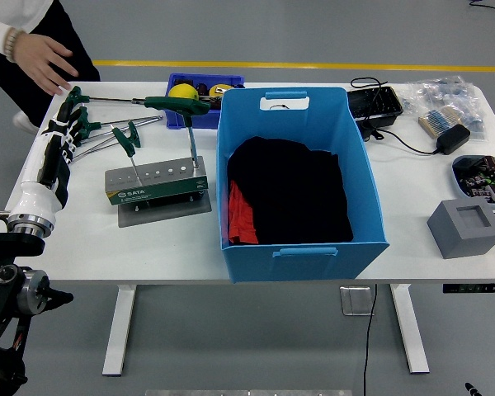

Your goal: Lift tool from toolbox,place it in box,lift tool from toolbox,place it in box

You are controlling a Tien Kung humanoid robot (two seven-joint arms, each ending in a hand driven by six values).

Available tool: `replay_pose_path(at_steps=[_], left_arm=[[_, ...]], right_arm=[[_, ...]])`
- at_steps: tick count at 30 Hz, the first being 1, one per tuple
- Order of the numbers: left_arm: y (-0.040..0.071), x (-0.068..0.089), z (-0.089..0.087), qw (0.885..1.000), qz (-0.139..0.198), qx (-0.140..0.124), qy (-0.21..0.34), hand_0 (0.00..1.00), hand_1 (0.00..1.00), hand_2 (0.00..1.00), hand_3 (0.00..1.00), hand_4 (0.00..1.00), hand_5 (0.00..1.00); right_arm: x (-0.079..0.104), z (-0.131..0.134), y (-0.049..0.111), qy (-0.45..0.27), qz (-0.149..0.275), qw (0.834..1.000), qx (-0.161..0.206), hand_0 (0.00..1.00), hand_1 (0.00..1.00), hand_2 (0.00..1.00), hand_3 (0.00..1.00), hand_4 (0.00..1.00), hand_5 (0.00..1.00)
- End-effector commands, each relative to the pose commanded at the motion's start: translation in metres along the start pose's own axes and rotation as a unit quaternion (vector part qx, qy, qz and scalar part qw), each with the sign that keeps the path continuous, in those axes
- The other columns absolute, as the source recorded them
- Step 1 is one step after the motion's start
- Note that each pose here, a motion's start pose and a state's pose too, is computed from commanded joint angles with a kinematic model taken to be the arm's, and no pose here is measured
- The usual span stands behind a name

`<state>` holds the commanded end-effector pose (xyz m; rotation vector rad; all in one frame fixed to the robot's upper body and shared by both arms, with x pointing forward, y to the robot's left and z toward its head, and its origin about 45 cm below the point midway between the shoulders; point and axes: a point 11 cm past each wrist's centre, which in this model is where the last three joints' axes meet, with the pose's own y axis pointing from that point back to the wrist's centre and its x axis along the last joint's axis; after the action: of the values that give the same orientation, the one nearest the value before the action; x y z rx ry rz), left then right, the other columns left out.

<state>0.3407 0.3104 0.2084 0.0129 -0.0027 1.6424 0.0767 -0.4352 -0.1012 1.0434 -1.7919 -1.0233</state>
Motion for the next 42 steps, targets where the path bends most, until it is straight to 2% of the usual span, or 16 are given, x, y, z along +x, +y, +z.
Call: replay_pose_path(at_steps=[13,19,23,24,25,26,29,30,32,35,36,40,41,42], left_arm=[[0.0,0.001,0.004,1.0,0.007,-0.01,-0.018,0.998,0.998,0.998,0.998,0.998,0.998],[0.0,0.001,0.014,0.996,0.015,-0.035,-0.084,0.998,0.998,0.998,0.998,0.998,0.998],[-0.002,-0.002,0.029,0.986,0.015,-0.06,-0.156,0.998,0.998,0.998,0.998,0.998,0.998],[-0.004,-0.005,0.034,0.981,0.008,-0.068,-0.182,0.998,0.998,0.998,0.998,0.998,0.831],[-0.006,-0.009,0.039,0.976,-0.001,-0.075,-0.206,0.998,0.998,0.998,0.998,0.998,0.831],[-0.008,-0.014,0.044,0.969,-0.012,-0.084,-0.23,0.998,0.998,0.998,0.998,0.998,0.831],[-0.018,-0.034,0.061,0.94,-0.05,-0.107,-0.321,0.998,0.998,0.998,0.998,0.998,0.831],[-0.022,-0.041,0.064,0.929,-0.06,-0.112,-0.348,0.998,0.998,0.998,0.998,0.998,0.574],[-0.028,-0.059,0.072,0.905,-0.08,-0.126,-0.399,0.998,0.998,0.998,0.998,0.998,0.574],[-0.038,-0.09,0.079,0.861,-0.111,-0.147,-0.474,0.998,0.998,0.998,0.998,0.998,0.574],[-0.04,-0.097,0.08,0.847,-0.117,-0.157,-0.495,0.998,0.998,0.998,0.998,0.998,0.364],[-0.051,-0.134,0.086,0.77,-0.153,-0.205,-0.585,0.998,0.998,0.998,0.998,0.998,0.364],[-0.054,-0.143,0.088,0.76,-0.16,-0.212,-0.593,0.998,0.998,0.998,0.998,0.998,0.364],[-0.058,-0.147,0.09,0.755,-0.163,-0.217,-0.597,0.998,0.998,0.998,0.998,0.998,0.306]], right_arm=[[0.0,0.001,0.0,0.001,0.0,1.0,-0.001,0.746,0.747,0.804,0.649,0.867,0.785],[0.0,0.003,0.0,0.003,0.0,1.0,-0.004,0.745,0.746,0.803,0.645,0.866,0.784],[-0.001,0.005,0.0,0.004,0.0,1.0,-0.007,0.745,0.746,0.803,0.645,0.866,0.784],[-0.001,0.005,0.0,0.004,0.0,1.0,-0.008,0.743,0.747,0.802,0.645,0.863,0.781],[-0.001,0.006,0.0,0.005,0.0,1.0,-0.008,0.743,0.747,0.802,0.645,0.863,0.781],[-0.002,0.006,0.0,0.005,0.0,1.0,-0.009,0.743,0.747,0.802,0.645,0.863,0.781],[-0.002,0.006,0.0,0.01,0.0,1.0,-0.011,0.743,0.747,0.802,0.645,0.863,0.781],[-0.002,0.006,0.0,0.011,0.0,1.0,-0.011,0.743,0.744,0.8,0.644,0.858,0.777],[-0.001,0.006,0.0,0.014,0.0,1.0,-0.012,0.743,0.744,0.8,0.644,0.858,0.777],[-0.002,0.007,0.0,0.017,-0.001,1.0,-0.014,0.743,0.744,0.8,0.644,0.858,0.777],[-0.002,0.007,0.0,0.017,-0.001,1.0,-0.014,0.741,0.742,0.798,0.64,0.857,0.776],[-0.002,0.006,0.0,0.021,-0.002,1.0,-0.014,0.741,0.742,0.798,0.64,0.857,0.776],[-0.002,0.006,0.0,0.019,-0.002,1.0,-0.014,0.741,0.742,0.798,0.64,0.857,0.776],[-0.003,0.006,0.0,0.019,-0.002,1.0,-0.014,0.739,0.741,0.797,0.638,0.857,0.775]])
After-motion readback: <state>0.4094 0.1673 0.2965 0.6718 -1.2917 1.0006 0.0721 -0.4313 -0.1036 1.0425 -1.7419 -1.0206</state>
